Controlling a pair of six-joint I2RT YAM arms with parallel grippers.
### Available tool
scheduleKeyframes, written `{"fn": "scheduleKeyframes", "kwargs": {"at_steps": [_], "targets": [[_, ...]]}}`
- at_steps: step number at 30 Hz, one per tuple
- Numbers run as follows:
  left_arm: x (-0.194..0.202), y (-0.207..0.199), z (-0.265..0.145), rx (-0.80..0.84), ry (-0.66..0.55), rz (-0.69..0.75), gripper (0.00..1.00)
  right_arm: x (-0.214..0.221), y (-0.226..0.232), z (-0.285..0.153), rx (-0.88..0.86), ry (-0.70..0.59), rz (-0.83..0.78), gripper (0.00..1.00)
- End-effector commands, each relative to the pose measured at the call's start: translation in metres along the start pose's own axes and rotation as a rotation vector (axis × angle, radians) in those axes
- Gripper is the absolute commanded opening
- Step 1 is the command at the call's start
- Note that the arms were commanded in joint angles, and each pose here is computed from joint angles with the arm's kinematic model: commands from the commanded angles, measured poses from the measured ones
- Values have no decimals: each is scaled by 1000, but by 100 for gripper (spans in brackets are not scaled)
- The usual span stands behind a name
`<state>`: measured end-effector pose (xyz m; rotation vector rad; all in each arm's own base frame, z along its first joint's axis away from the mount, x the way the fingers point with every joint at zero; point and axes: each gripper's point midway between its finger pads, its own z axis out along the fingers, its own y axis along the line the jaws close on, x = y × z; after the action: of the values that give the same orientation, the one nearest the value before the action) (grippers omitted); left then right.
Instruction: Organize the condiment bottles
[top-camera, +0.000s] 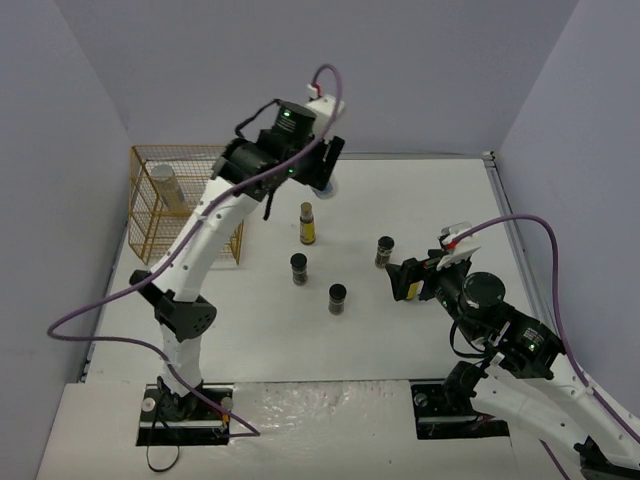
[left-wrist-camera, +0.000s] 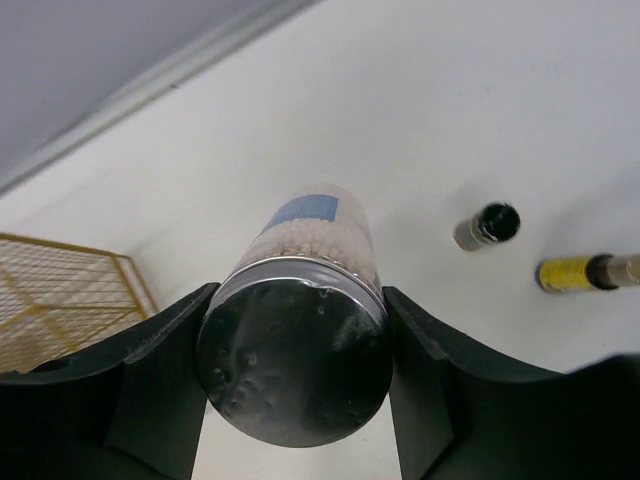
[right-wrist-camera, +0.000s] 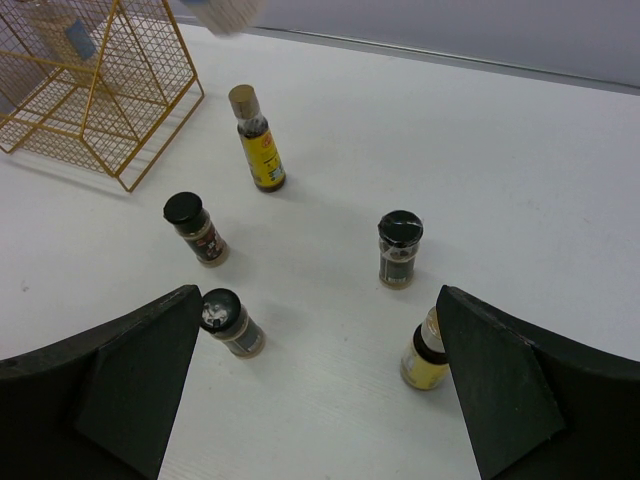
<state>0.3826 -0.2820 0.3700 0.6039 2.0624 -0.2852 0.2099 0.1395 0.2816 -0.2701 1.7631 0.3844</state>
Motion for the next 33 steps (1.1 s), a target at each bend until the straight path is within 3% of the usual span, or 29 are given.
{"fn": "scheduleKeyframes", "kwargs": {"at_steps": [1,6,13,20,33], "targets": [[-25,115,-73,-302,-121,-97,1,-16,-2,1,18,-59,23,100],[-13,199,-88,-468,-114,-182,1,-13,-2,4,19,-47,18,100],[4,280,-92,-611,-115,-248,1,-7,1,7,11,-29,12,100],[14,305,-78,-616,-99,-281,0,-5,1,9,11,-21,9,100],[23,310,-48,-572,-101,-297,0,1,2,13,16,-3,5,100]]}}
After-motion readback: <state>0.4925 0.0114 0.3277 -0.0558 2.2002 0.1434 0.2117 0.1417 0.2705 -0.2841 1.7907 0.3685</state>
